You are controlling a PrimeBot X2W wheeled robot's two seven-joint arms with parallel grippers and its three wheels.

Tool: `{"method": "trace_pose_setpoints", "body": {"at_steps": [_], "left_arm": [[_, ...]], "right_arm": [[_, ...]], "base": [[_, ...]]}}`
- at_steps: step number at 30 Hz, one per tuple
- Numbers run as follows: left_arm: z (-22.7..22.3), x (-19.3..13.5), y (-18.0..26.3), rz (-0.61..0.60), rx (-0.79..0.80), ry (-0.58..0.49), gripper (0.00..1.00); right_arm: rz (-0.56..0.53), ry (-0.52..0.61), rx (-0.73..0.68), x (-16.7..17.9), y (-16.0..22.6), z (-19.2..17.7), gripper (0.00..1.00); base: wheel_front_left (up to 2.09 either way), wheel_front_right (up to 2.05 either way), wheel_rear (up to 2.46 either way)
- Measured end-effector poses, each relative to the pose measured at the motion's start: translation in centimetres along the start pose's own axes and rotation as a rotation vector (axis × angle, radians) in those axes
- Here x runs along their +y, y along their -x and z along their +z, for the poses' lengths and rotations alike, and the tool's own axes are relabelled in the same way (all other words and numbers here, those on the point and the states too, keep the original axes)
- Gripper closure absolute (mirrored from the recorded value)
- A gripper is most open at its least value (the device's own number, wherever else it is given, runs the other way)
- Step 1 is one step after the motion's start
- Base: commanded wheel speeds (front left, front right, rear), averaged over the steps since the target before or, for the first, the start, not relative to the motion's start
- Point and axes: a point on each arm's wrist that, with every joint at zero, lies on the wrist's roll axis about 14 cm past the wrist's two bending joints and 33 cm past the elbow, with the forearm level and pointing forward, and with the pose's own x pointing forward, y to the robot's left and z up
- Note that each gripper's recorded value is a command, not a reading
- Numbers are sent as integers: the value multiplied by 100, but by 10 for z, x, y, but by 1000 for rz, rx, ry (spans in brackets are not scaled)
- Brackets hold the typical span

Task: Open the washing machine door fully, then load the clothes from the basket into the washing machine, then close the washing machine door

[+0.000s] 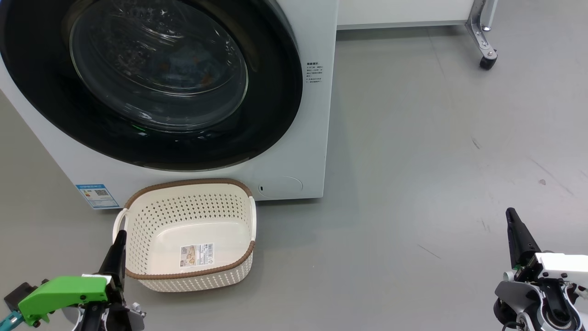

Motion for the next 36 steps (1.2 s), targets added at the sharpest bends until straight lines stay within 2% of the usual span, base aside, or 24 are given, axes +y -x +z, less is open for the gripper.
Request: {"method": "trace_pose_setpoints", "body": {"at_steps": [36], "left_arm": [[0, 0, 0, -1, 1, 1, 100]], "right_arm": [[-3, -2, -3, -2, 0, 1, 100]], "base": [[0, 0, 0]]}}
